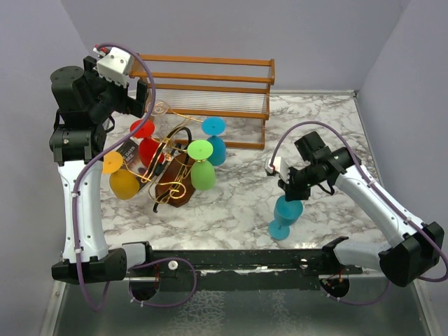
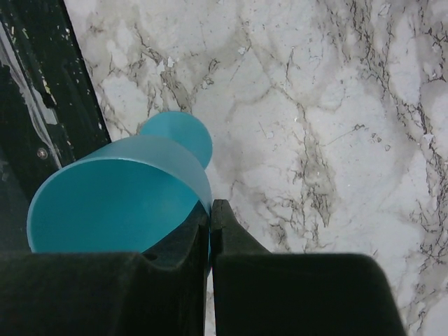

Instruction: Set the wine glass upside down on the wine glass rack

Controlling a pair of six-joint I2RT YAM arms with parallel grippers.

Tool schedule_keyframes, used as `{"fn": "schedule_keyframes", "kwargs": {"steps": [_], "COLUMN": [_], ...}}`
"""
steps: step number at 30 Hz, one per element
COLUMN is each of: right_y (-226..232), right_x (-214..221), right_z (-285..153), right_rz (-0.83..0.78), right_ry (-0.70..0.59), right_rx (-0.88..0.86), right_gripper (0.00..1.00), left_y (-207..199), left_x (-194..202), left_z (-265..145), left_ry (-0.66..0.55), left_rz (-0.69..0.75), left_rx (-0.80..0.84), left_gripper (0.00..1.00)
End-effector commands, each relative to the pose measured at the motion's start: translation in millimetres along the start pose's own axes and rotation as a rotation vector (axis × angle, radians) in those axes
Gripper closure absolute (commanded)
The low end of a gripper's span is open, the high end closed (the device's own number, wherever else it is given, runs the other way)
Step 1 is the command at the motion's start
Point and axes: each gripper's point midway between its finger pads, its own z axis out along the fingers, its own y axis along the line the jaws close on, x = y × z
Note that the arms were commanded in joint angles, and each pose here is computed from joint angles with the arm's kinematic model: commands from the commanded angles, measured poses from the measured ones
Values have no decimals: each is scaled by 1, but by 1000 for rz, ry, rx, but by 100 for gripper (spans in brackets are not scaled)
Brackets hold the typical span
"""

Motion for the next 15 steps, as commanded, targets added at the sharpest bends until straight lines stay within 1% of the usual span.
{"fn": "schedule_keyframes", "kwargs": {"steps": [1, 3, 7, 12, 15], "right_y": [-9, -15, -32, -52, -59], "right_x": [-25, -38, -59, -83, -100], "right_z": [-17, -31, -65, -119, -153], "right_rz": [-64, -98, -155, -209, -213], "right_ry": [-78, -117, -182, -282, -356], "right_rx": [60, 117, 287, 544, 673], "right_gripper": [99, 99, 99, 99, 99], "left_y": [-1, -1, -5, -16, -20], "left_x": [-15, -19, -27, -40, -49], "left_z": [-1, 0, 3, 5, 6], "left_ry": [-59, -72, -98, -142, -167], "left_rz": [-23, -40, -97, -172, -218], "left_rx": [0, 3, 28, 88, 113], "left_gripper": [1, 1, 1, 1, 1]}}
